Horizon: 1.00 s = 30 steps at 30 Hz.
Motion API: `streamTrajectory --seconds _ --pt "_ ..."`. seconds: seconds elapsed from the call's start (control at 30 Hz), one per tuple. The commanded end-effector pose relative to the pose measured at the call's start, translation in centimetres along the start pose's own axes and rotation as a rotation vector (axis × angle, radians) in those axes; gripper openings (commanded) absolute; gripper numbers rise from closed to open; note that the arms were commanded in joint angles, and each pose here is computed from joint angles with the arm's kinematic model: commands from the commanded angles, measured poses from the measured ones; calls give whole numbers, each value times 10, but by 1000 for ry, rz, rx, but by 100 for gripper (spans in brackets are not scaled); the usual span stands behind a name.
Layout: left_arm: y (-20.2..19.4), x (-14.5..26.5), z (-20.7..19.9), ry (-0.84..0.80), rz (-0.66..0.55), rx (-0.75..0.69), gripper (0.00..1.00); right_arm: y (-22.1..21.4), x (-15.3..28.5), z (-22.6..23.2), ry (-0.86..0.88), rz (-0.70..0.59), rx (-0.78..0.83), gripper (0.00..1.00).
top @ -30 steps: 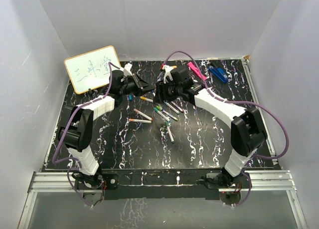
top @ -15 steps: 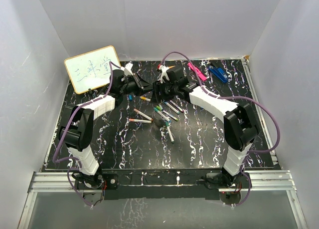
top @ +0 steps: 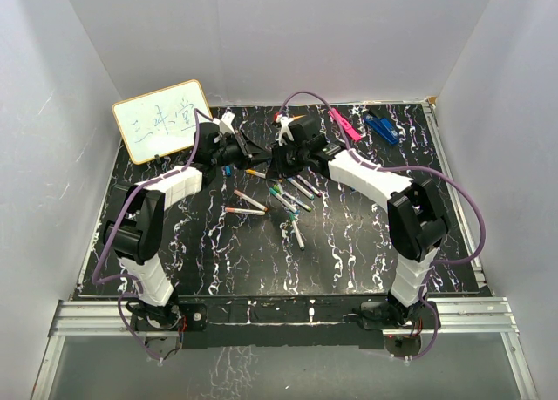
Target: Open the pen caps
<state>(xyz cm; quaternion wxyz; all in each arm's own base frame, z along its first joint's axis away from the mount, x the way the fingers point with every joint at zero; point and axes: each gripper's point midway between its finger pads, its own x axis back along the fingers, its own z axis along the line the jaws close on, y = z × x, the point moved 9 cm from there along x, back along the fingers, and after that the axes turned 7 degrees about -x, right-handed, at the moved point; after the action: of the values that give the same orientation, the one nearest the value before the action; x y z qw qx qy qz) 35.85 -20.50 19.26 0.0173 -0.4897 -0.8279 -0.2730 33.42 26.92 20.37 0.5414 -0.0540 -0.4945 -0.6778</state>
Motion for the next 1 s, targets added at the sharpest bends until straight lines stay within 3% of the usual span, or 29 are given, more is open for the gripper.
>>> streamTrajectory --seconds 0.0,0.2,0.43,0.67,0.8,0.97 --pt "10 9 -25 -43 -24 -59 0 22 14 17 35 -92 46 0" --pt "23 8 -23 84 -102 -51 0 7 20 14 26 -47 36 0" --pt "68 5 1 165 -225 -1 0 -41 49 6 9 36 -16 0" --pt "103 20 23 197 -277 10 0 -63 79 1 -69 -9 -37 0" --pt "98 30 25 296 -207 -26 0 -39 83 -15 -275 -114 -73 0" --pt "73 58 48 596 -57 -118 0 14 87 -57 -496 -251 -152 0"
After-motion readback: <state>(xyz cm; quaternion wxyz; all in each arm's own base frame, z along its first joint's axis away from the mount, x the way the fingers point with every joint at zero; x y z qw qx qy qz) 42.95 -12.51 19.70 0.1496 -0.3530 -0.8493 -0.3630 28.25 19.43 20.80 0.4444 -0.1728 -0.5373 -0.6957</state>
